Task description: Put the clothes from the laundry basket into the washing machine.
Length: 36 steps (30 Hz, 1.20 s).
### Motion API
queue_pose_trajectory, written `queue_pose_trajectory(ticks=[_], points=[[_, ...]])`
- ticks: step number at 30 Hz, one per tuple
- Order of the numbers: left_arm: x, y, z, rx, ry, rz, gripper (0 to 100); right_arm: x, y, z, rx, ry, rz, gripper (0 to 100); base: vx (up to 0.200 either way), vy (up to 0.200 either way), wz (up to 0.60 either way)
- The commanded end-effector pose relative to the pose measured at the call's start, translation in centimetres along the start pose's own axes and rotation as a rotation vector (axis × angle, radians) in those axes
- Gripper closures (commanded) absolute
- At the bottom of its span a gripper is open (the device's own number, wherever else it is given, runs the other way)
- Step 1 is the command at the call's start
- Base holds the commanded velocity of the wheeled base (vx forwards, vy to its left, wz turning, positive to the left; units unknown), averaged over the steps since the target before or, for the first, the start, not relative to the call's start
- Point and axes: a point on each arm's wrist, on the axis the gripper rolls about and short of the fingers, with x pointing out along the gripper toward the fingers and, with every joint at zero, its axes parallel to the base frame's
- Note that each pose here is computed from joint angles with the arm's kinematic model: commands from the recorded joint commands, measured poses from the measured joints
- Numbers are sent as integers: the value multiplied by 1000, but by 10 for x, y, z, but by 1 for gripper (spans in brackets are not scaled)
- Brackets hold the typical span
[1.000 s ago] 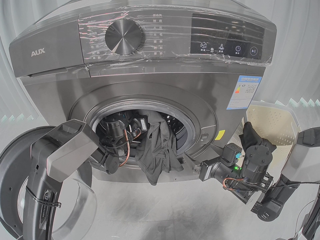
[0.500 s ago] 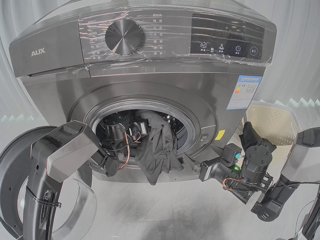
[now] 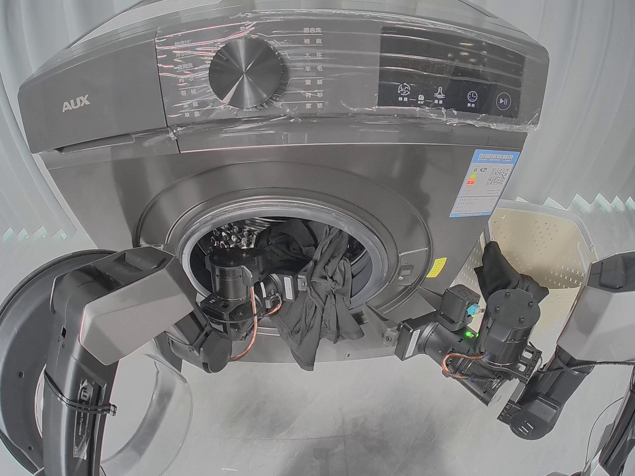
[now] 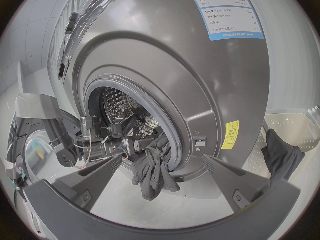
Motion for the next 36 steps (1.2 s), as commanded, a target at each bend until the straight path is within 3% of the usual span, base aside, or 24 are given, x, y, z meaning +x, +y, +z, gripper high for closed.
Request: queue_pose_trajectory(ticks=[1, 7, 16, 24, 25, 35, 36], points=[[-9, -10, 2, 5, 19, -41, 0, 0, 1, -1, -1, 2, 3, 0, 0, 0, 0], [-16, -26, -8, 13, 64, -126, 0, 0, 1, -1, -1, 2, 4, 0, 0, 0, 0], [-15, -40, -24, 37, 94, -184, 0, 0, 2, -1, 5, 3, 7, 0, 0, 0, 0], [-2, -39, -43, 55, 99, -172, 0, 0, 3, -1, 5, 2, 10, 0, 0, 0, 0], [0, -38, -43, 54, 94, -168, 100, 0, 3, -1, 5, 2, 12, 0, 0, 0, 0], [6, -36, -36, 45, 51, -163, 100, -1, 4, -1, 8, 2, 13, 0, 0, 0, 0], [9, -31, -30, 38, 27, -150, 100, -1, 4, -1, 8, 2, 13, 0, 0, 0, 0]])
